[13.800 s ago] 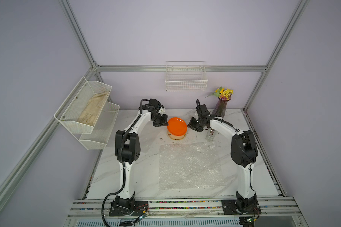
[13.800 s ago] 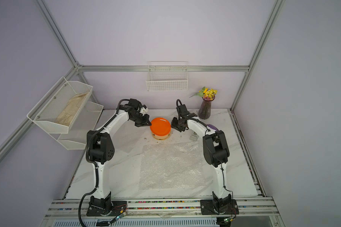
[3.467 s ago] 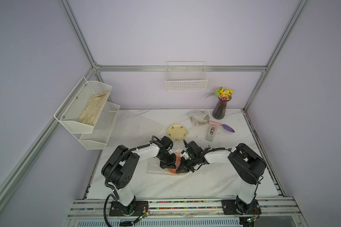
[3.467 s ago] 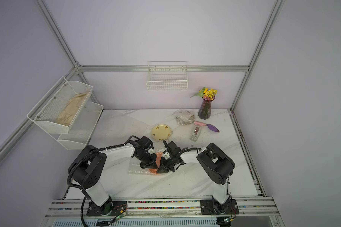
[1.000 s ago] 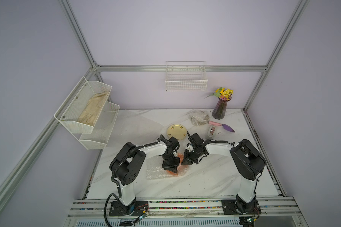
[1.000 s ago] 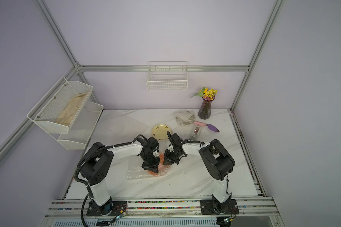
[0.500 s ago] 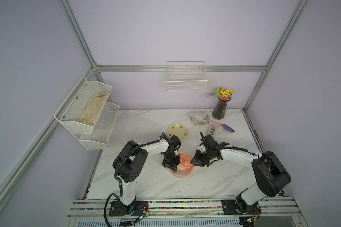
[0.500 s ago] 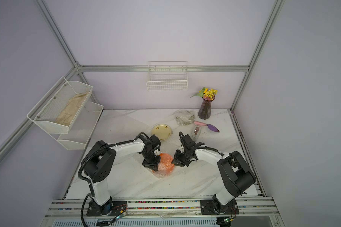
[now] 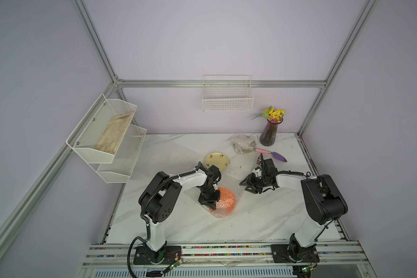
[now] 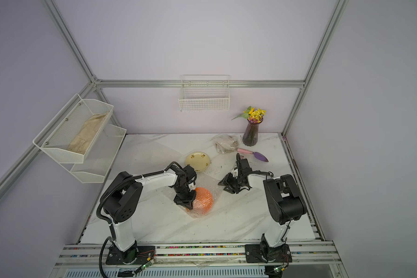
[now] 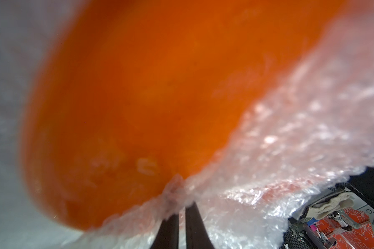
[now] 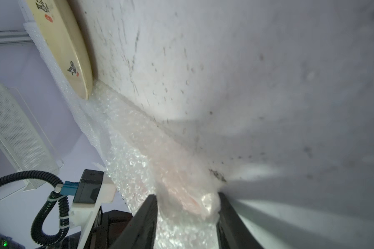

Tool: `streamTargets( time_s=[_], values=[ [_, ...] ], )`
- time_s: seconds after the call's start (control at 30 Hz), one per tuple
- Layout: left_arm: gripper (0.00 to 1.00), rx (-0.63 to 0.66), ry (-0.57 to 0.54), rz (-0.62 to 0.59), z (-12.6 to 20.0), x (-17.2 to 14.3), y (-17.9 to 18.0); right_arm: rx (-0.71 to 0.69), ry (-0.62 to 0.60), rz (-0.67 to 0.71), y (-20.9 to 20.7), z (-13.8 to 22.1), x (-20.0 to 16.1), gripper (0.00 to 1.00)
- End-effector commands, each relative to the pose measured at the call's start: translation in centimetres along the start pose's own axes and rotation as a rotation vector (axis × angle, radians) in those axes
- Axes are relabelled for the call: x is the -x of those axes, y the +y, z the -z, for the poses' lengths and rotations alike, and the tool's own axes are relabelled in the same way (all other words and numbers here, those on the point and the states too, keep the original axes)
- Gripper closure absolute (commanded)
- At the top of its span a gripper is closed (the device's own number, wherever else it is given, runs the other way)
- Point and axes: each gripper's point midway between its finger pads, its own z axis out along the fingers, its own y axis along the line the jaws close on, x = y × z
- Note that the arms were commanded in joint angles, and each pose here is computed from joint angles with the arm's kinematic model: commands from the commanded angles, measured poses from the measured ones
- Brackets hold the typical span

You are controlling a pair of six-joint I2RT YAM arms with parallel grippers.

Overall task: Wrap dinner plates in bubble wrap
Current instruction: Wrap the plate in the bubble wrap.

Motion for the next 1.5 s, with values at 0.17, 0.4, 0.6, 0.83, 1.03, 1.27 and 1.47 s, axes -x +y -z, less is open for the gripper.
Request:
streamTargets(
  time_s=[0.17, 0.4, 0.6, 0.83, 1.03, 1.27, 1.47],
  values=[
    [0.9, 0.161, 0.002, 0.018, -1.0, 0.6, 3.3, 0.022, -0.075, 0.162, 3.2, 2.0, 1.5, 1.0],
    [0.91, 0.175, 0.002, 0.018, -1.3, 0.8, 3.5, 0.102, 0.055, 0.366, 8.8, 1.7, -4.8, 1.0],
    [0.92, 0.186, -0.007, 0.028, -1.4, 0.9, 3.8, 0.084, 0.235, 0.385, 8.9, -2.0, -12.2, 1.0],
    [0.92, 0.211, -0.024, 0.041, -1.2, 1.2, 4.2, 0.018, 0.379, 0.34, 5.7, -5.2, -17.3, 1.0],
    [0.92, 0.228, -0.072, 0.05, -0.2, 2.4, 4.2, -0.08, 0.452, 0.278, 2.3, -7.0, -18.3, 1.0],
    [0.88, 0.115, -0.216, 0.054, 5.9, 4.7, 0.3, -0.253, 0.486, 0.229, -1.9, -7.0, -18.7, 1.0],
    [0.82, -0.166, -0.193, 0.011, 8.5, 2.2, -6.4, -0.282, 0.495, 0.208, -2.6, -7.1, -18.8, 1.0]
  ],
)
